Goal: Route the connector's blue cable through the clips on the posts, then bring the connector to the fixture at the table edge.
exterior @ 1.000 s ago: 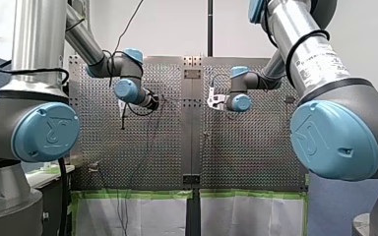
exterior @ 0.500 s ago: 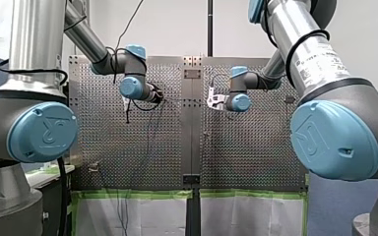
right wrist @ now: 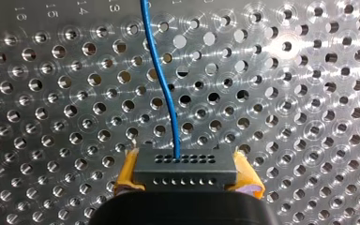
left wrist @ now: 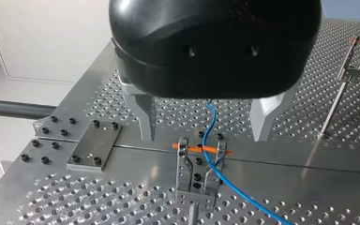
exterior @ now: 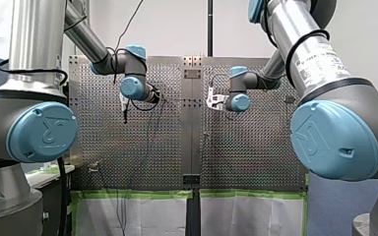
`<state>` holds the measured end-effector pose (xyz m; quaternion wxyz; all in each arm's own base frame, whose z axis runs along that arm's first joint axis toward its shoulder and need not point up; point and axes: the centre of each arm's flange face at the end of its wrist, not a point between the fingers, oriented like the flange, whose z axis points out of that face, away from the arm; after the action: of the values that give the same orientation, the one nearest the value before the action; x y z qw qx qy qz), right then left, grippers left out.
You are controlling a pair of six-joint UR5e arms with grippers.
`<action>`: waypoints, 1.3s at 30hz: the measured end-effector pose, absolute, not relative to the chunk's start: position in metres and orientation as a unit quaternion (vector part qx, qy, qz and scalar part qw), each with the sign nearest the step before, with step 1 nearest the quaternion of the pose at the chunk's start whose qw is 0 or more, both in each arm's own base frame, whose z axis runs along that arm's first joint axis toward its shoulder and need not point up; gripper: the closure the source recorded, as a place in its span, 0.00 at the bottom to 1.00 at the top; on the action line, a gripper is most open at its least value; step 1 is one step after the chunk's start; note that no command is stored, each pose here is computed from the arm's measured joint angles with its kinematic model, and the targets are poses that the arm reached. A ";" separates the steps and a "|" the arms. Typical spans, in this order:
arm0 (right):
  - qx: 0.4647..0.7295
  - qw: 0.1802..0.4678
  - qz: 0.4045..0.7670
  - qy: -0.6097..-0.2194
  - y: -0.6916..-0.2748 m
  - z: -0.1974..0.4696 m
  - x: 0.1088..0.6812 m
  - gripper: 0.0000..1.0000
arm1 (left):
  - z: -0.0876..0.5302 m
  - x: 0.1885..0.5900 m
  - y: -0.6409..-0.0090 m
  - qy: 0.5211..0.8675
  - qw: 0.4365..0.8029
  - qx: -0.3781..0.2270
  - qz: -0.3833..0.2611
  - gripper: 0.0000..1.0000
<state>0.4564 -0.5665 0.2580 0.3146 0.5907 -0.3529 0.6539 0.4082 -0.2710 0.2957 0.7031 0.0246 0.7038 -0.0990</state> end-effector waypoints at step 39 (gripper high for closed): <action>0.597 0.310 0.649 -0.355 -0.563 0.256 0.457 1.00 | 0.283 0.425 -0.324 0.663 0.734 -0.016 -0.147 0.00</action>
<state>0.4575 -0.5634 0.2560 0.3095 0.5971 -0.3550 0.6494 0.4248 -0.3243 0.2833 0.7341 -0.0165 0.6628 -0.1466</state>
